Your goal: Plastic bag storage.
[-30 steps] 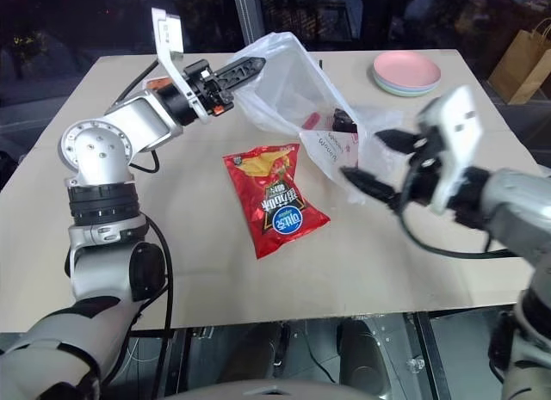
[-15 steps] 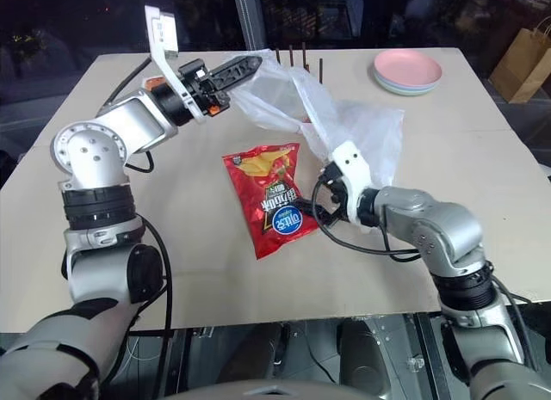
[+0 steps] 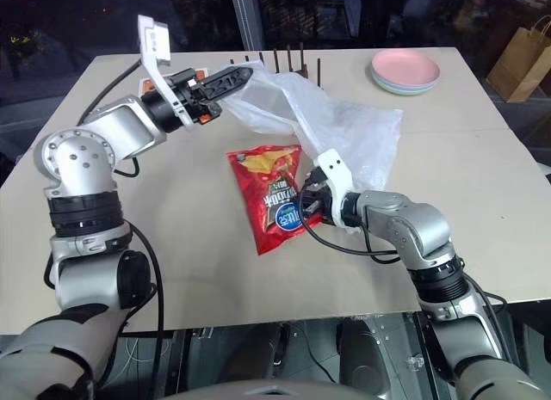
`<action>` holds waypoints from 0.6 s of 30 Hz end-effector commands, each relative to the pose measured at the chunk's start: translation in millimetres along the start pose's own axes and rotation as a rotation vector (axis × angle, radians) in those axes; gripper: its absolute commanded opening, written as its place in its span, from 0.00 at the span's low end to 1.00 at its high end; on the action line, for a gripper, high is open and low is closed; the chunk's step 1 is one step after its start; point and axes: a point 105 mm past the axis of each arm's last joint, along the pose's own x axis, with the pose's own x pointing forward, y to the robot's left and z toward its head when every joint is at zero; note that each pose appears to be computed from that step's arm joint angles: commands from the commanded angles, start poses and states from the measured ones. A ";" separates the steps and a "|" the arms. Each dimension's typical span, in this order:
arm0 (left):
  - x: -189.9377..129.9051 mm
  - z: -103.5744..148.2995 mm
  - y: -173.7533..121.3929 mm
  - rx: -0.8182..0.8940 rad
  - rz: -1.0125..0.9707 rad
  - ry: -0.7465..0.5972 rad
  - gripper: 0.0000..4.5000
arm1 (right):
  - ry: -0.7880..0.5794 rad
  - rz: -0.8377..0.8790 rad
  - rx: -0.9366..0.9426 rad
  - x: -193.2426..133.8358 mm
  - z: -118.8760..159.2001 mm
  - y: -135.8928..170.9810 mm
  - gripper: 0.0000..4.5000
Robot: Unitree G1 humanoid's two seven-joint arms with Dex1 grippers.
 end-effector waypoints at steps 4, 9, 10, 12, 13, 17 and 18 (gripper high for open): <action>-7.3 4.2 4.9 0.103 -0.010 0.011 0.00 | -0.096 0.148 -0.044 -28.2 16.1 29.8 0.01; -8.5 -1.5 9.8 0.145 -0.019 0.042 0.00 | -0.129 0.212 -0.025 -41.2 18.4 43.7 0.01; -9.1 -3.3 9.4 0.150 -0.027 0.051 0.00 | -0.145 0.212 -0.007 -42.7 20.2 43.3 0.01; -12.4 -6.0 5.7 0.158 -0.052 0.064 0.00 | -0.157 0.167 0.033 -45.2 19.9 33.9 0.01; -14.7 -6.2 2.9 0.156 -0.068 0.066 0.00 | -0.154 0.129 0.057 -46.1 18.2 26.1 0.01; -20.3 -3.7 -5.2 0.143 -0.108 0.057 0.00 | -0.144 0.062 0.105 -46.9 14.0 9.9 0.01; -22.2 -3.4 -9.3 0.136 -0.129 0.057 0.00 | -0.149 0.049 0.124 -46.7 14.0 5.6 0.01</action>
